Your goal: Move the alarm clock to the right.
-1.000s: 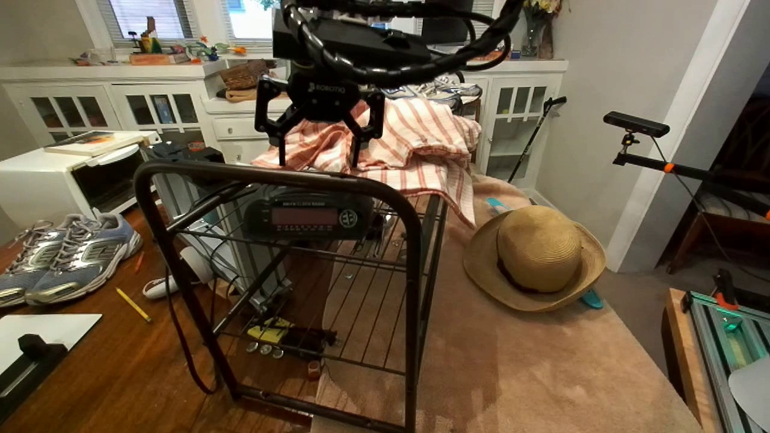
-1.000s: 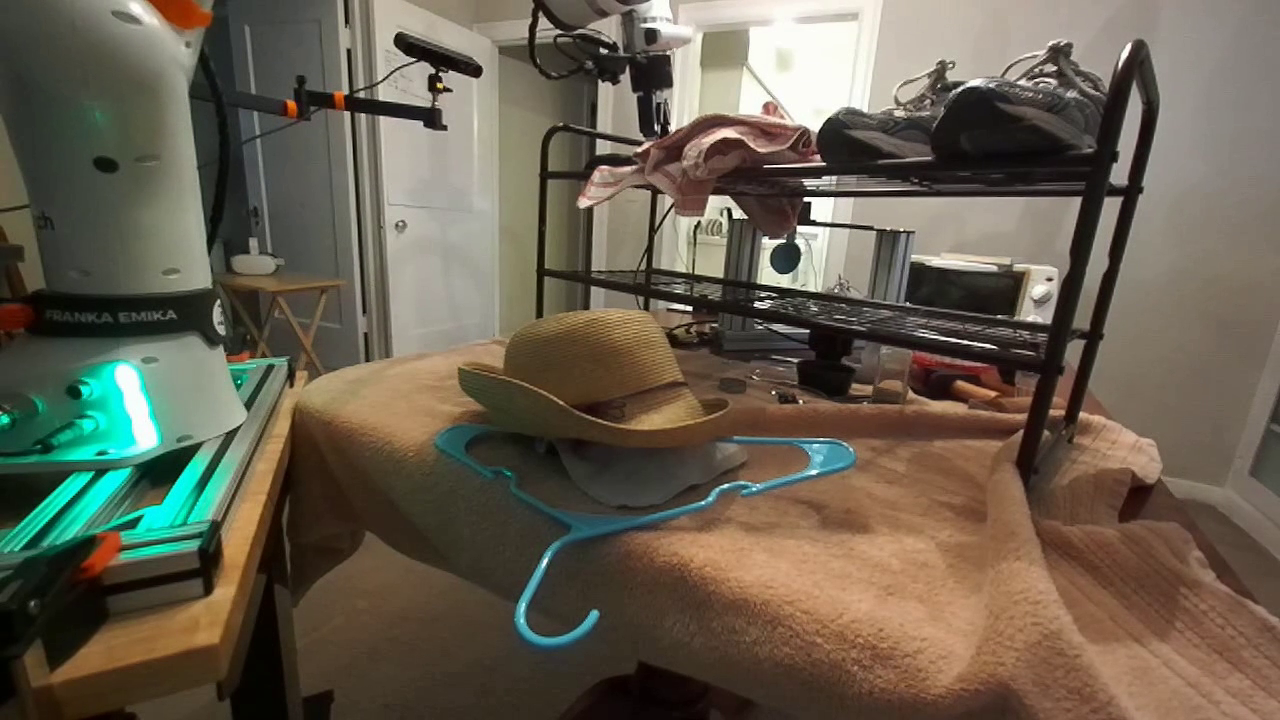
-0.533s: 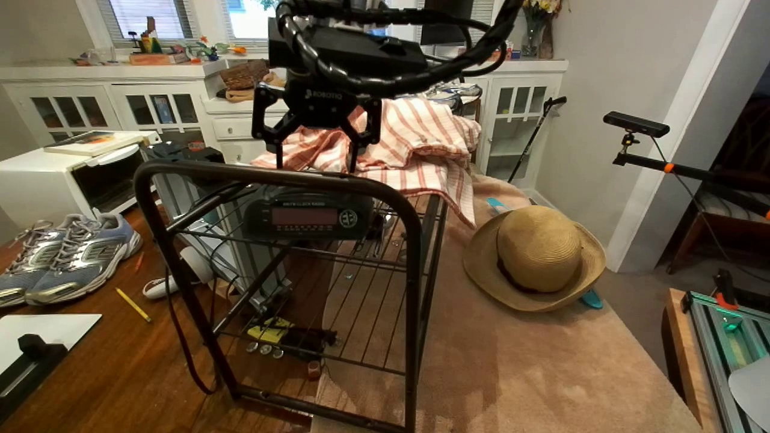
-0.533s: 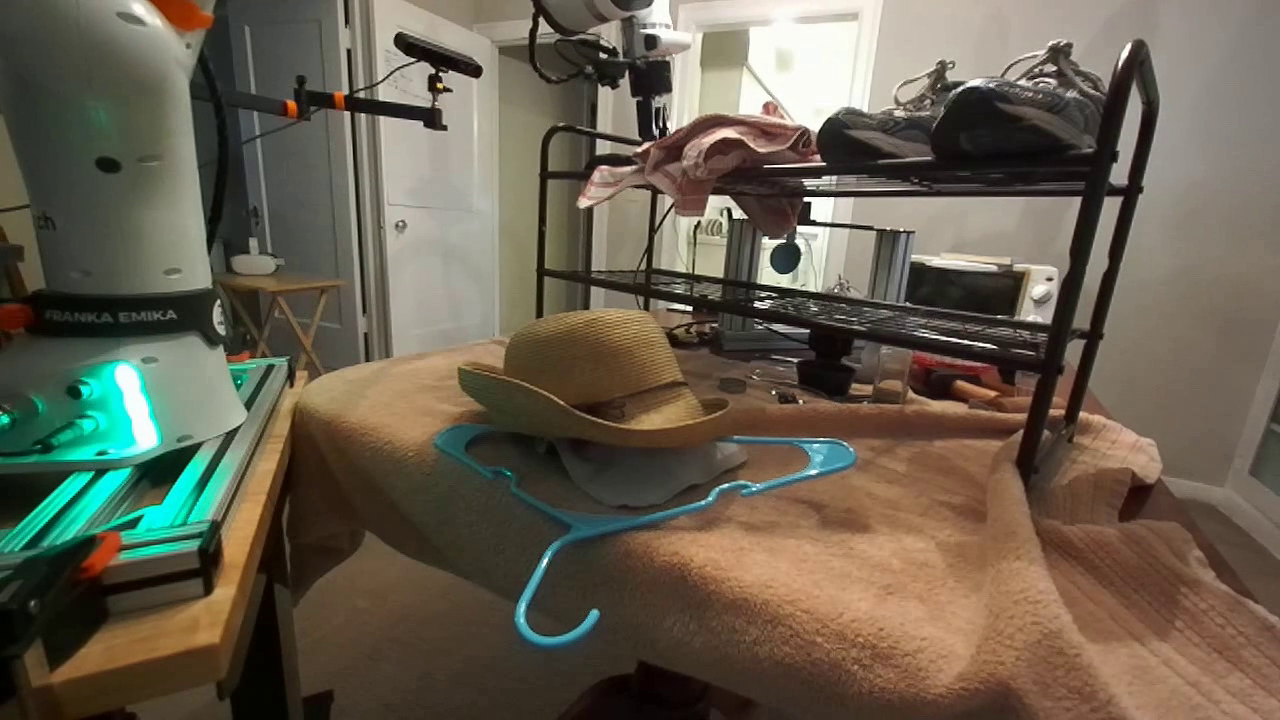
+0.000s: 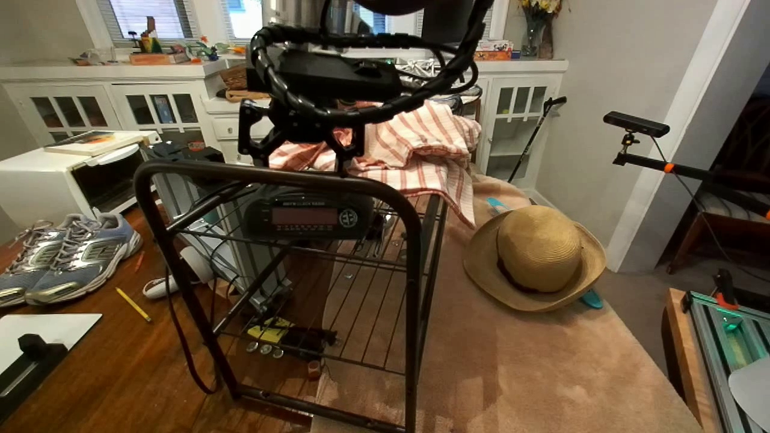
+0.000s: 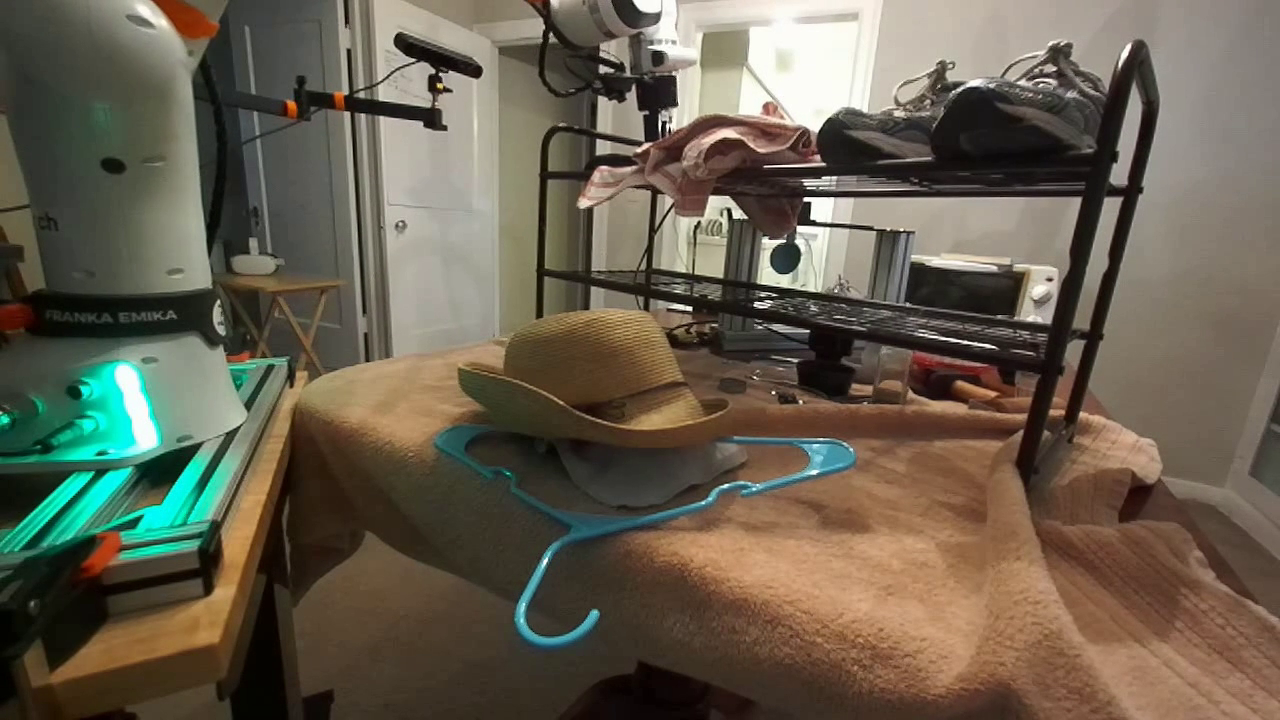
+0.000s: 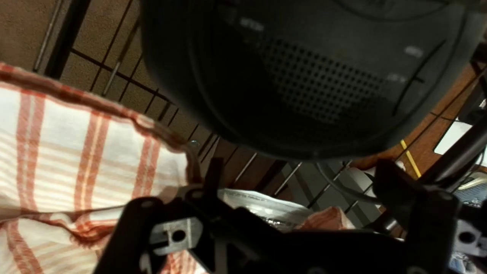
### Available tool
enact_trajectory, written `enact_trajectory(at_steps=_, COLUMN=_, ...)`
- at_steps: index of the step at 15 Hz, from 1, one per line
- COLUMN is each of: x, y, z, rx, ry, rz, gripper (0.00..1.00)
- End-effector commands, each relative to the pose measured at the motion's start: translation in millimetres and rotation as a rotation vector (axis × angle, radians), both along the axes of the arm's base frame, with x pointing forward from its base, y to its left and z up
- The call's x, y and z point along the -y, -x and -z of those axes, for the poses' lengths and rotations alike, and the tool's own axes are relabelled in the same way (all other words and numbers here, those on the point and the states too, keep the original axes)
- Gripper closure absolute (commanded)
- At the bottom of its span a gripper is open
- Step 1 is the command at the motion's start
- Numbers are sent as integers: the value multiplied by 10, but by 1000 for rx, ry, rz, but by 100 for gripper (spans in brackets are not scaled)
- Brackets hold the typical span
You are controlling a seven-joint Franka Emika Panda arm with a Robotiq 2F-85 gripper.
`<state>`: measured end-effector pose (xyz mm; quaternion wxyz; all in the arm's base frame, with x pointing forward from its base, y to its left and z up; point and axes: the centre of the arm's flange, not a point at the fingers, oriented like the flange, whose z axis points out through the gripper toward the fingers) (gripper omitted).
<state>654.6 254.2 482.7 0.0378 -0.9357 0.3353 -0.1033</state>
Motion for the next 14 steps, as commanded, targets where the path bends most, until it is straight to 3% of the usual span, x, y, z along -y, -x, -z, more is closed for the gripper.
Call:
enact_trajectory(at_steps=1, x=-40, y=-142, z=21, rx=-46, ry=13, rz=22, gripper=0)
enact_trajectory(at_steps=9, x=-149, y=-117, z=-82, rx=-119, ry=33, rz=15, gripper=0)
enact_trajectory(at_steps=14, x=-183, y=-134, z=2, rx=-105, ry=25, rz=7, gripper=21)
